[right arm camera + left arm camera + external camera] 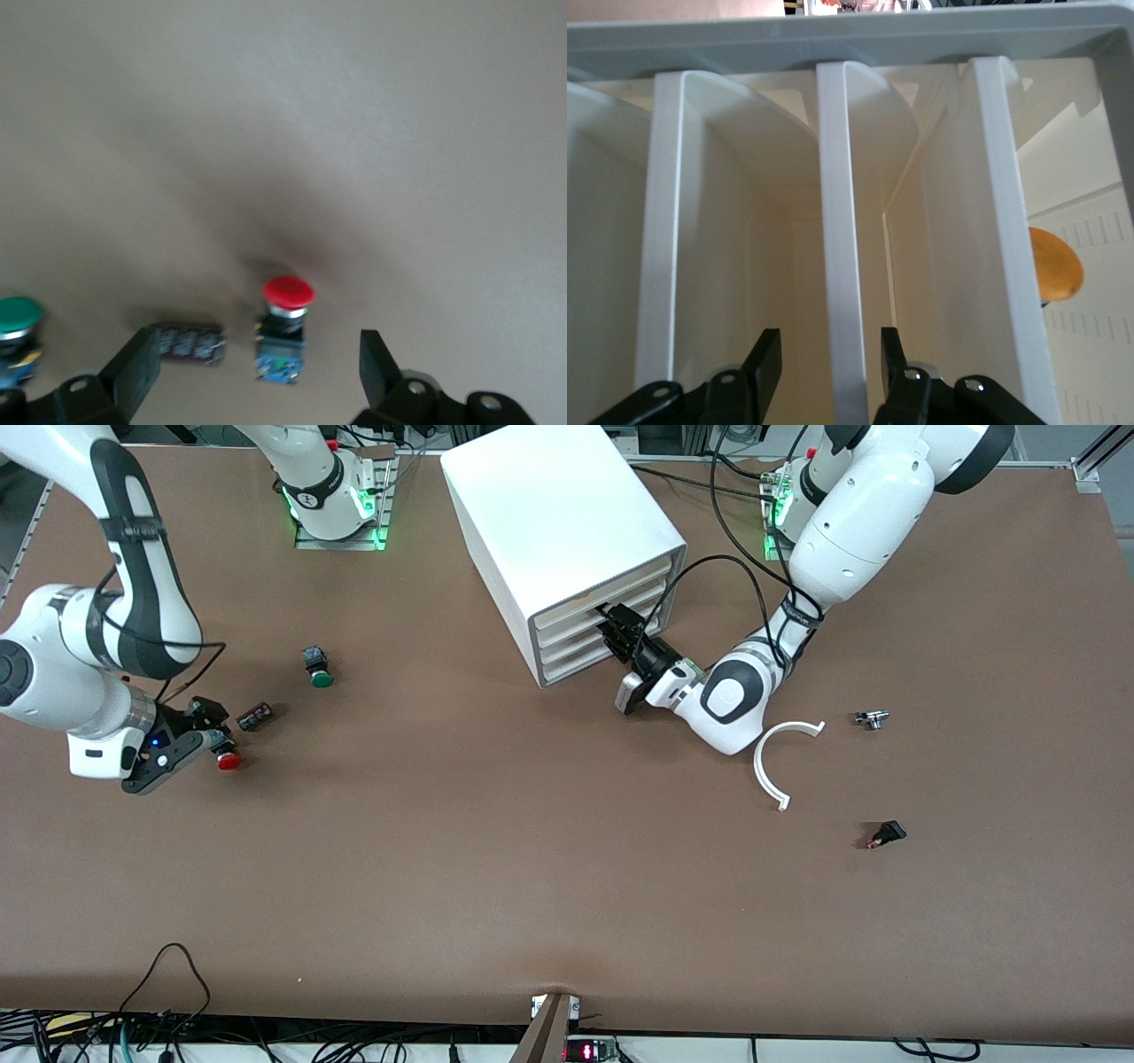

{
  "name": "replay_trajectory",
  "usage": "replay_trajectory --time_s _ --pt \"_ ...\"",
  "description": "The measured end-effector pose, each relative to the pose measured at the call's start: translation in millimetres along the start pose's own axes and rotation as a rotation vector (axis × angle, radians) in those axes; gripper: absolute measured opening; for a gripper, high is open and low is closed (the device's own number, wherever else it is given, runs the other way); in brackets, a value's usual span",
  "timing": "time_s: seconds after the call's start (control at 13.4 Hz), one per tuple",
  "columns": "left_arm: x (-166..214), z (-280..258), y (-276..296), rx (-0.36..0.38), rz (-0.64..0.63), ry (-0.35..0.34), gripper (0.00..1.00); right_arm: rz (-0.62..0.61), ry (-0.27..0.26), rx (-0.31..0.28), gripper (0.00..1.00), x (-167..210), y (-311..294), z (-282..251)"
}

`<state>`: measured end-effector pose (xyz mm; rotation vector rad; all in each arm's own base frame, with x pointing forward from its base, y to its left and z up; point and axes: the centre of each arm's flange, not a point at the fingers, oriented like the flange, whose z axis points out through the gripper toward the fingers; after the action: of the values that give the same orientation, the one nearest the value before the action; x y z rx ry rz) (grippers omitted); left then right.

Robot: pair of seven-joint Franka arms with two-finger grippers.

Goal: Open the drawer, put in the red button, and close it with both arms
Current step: 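Pull the drawer open with the left gripper while the right gripper grasps the red button, then lift the red button with the right gripper while the left gripper withdraws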

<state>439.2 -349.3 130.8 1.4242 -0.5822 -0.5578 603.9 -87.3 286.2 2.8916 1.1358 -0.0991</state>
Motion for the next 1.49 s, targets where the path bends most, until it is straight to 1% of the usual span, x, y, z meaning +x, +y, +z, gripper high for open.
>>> replay_trajectory --time_s 0.07,0.22,0.3,0.45,0.6,0.89,0.97,1.04,1.12,1.19,1.27,1.34,1.42,1.49 --pt "0 0 0 0.001 -0.001 0.0 0.44 -0.003 0.006 -0.013 1.0 -4 3 15" --pt "1 1 4 0.001 -0.004 -0.002 0.18 -0.008 0.009 -0.023 1.0 -20 6 42" --pt "2 0 7 0.004 -0.012 -0.002 0.07 -0.002 0.002 -0.014 1.0 -30 7 53" --pt "3 -7 10 0.02 -0.04 0.008 0.07 0.003 -0.011 0.002 1.0 -49 9 70" --pt "5 -19 13 0.037 -0.059 0.024 0.07 0.011 -0.015 0.009 1.0 -58 8 76" --pt "8 -57 23 0.083 -0.086 0.076 0.07 0.022 -0.005 -0.003 0.97 -74 -3 99" --pt "8 -67 25 0.09 -0.09 0.09 0.07 0.022 -0.005 -0.003 0.94 -77 -5 102" --pt "8 -76 26 0.098 -0.091 0.103 0.07 0.022 -0.005 -0.003 0.94 -79 -5 103" --pt "9 -86 28 0.106 -0.091 0.116 0.07 0.024 -0.005 -0.003 0.85 -81 -4 104" --pt "9 -95 30 0.116 -0.089 0.128 0.07 0.026 -0.006 -0.001 0.85 -84 -3 106" --pt "9 -104 32 0.125 -0.089 0.14 0.07 0.025 -0.008 0.0 0.78 -85 -2 109" --pt "9 -112 34 0.133 -0.09 0.15 0.07 0.023 -0.01 0.002 0.65 -87 -2 112" --pt "8 -118 35 0.139 -0.089 0.159 0.07 0.024 -0.012 0.004 0.59 -88 -1 115" --pt "8 -125 37 0.143 -0.087 0.169 0.07 0.023 -0.013 0.005 0.59 -89 -1 117"
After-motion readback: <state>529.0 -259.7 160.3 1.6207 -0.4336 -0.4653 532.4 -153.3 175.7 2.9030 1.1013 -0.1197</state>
